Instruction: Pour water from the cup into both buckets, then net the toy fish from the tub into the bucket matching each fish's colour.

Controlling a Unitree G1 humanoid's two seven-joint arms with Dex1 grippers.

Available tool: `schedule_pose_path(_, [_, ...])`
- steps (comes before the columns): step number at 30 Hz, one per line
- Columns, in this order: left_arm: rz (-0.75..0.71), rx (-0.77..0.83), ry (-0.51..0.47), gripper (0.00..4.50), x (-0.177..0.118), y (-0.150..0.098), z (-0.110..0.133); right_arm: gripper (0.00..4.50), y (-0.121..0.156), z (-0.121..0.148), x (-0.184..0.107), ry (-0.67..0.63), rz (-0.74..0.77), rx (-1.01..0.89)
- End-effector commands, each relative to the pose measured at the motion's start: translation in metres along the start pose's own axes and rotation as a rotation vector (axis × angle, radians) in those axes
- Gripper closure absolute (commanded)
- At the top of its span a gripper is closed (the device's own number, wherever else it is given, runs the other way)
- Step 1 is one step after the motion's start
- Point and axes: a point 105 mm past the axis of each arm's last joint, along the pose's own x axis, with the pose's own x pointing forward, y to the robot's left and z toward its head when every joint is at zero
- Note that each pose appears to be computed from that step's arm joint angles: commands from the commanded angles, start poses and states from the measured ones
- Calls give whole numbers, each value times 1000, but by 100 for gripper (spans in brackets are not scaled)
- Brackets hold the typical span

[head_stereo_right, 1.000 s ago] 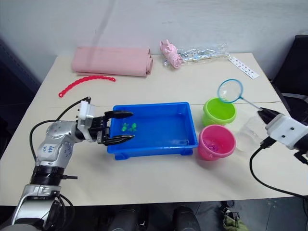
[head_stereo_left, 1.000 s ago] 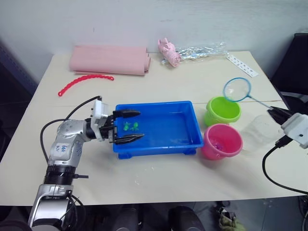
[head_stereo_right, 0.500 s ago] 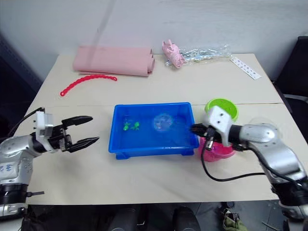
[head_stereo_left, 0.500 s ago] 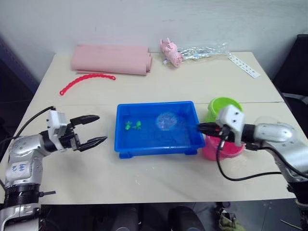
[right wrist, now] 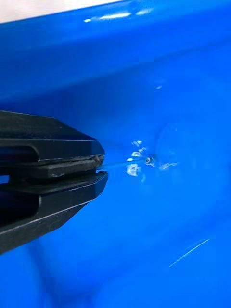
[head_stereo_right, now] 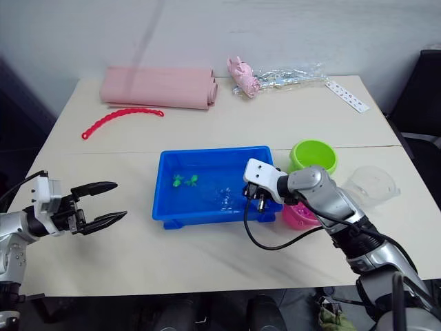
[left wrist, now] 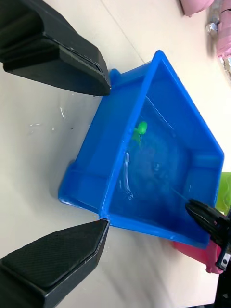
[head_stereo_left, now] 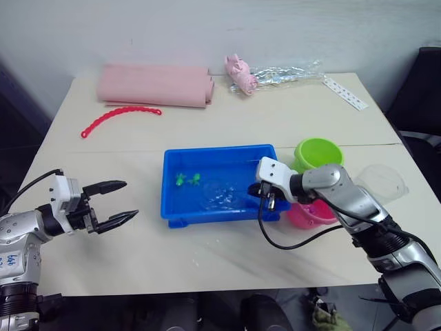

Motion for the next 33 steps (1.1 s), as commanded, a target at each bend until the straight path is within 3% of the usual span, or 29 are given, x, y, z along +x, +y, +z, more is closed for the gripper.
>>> schedule_pose_path(1, [7, 48, -29, 5, -1, -7, 11, 450, -12, 27, 26, -127, -76, 24])
schedule_pose_path(14, [3, 29, -52, 5, 16, -11, 15, 450, -9, 39, 6, -294, -105, 57])
schedule_pose_path(20, [-17, 25, -66, 5, 30, -6, 15, 450, -1, 35, -23, -351, -120, 60])
schedule_pose_path(25, [-68, 28, -100, 5, 46, -5, 25, 450, 5, 23, -61, -333, -166, 74])
schedule_pose_path(33, [-154, 25, -144, 5, 71, -13, 33, 450, 16, 5, -91, -316, -221, 143])
